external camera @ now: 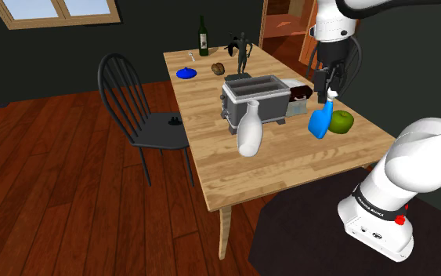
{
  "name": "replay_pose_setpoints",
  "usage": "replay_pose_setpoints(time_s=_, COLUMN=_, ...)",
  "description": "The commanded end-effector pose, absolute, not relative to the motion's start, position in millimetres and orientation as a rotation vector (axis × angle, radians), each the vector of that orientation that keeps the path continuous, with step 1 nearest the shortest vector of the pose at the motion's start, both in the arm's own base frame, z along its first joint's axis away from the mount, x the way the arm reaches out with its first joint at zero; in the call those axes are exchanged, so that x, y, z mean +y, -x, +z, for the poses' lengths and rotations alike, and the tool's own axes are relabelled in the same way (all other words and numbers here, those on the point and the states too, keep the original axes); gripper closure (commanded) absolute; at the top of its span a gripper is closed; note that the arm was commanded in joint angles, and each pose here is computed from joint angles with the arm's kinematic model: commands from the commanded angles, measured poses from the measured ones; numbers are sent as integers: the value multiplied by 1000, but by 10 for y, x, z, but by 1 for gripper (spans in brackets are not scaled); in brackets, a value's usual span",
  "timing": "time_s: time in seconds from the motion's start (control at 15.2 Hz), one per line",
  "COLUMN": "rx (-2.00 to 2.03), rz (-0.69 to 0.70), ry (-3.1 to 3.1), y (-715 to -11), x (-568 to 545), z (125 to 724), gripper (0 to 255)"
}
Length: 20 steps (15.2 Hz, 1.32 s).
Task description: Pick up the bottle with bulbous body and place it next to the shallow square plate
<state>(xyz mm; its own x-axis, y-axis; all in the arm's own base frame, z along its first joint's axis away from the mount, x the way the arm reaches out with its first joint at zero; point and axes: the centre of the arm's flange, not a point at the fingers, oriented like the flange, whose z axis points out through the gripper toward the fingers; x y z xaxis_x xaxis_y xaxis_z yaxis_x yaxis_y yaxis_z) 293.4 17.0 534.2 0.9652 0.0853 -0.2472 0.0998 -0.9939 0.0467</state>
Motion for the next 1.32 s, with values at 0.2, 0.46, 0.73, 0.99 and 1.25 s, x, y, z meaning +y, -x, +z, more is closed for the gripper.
replay_pose_setpoints(time_s=0.2, rx=157, rz=-338, ry=-3065, y=-3234, x=300, z=5211, gripper=0)
replay_pose_setpoints(time_s=0.46, rx=174, rz=-280, ry=-3077, y=-3639, x=479, z=5052, gripper=0)
replay_pose_setpoints(time_s=0.73, rx=191, rz=-223, ry=-3087, y=-4047, x=663, z=4909, gripper=0)
replay_pose_setpoints(time_s=0.99, rx=208, rz=-165, ry=-3097, y=-4458, x=854, z=4784, gripper=0)
replay_pose_setpoints(time_s=1.25, rx=226, rz=-106, ry=-3105, y=-4871, x=1050, z=4675, gripper=0)
